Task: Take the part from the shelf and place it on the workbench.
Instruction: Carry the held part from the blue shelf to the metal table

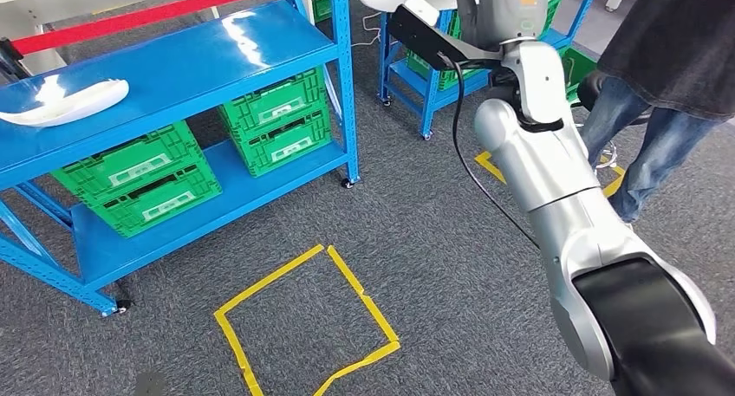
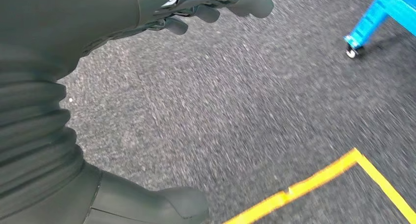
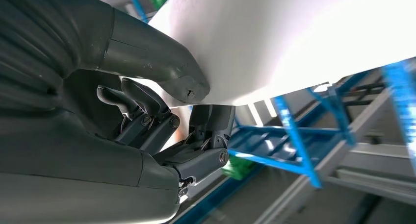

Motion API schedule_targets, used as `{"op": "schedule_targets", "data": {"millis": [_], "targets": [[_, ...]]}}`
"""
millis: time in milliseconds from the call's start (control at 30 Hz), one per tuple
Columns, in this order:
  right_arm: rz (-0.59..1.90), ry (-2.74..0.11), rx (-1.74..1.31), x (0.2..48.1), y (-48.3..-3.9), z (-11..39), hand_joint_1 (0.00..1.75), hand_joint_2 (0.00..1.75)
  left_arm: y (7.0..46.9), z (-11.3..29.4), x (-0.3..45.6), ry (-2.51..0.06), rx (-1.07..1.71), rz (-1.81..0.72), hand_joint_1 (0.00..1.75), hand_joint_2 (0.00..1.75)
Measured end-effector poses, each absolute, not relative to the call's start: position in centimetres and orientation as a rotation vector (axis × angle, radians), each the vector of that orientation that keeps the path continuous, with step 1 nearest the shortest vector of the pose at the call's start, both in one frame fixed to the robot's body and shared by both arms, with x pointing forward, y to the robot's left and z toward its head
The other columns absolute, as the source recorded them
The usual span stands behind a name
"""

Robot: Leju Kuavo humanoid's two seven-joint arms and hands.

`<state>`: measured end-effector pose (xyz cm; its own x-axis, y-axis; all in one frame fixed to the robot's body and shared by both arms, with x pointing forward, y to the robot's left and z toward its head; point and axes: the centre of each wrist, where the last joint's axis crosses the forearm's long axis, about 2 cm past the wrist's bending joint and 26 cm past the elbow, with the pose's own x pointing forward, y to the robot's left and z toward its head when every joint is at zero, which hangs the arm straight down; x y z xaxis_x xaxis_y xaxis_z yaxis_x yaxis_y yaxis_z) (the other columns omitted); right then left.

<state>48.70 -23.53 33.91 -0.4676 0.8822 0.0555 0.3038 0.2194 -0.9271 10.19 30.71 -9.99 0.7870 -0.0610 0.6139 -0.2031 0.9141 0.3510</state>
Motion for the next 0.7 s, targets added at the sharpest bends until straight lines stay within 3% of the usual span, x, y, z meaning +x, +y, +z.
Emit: {"op": "schedule_targets", "data": {"millis": [700], "targets": [[1.182,-1.893,-1.119,46.9,-25.6,31.8,1.75,1.75,30.7,-9.8,11.0,-0.677,0.407,0.098,0.0,1.75]]}}
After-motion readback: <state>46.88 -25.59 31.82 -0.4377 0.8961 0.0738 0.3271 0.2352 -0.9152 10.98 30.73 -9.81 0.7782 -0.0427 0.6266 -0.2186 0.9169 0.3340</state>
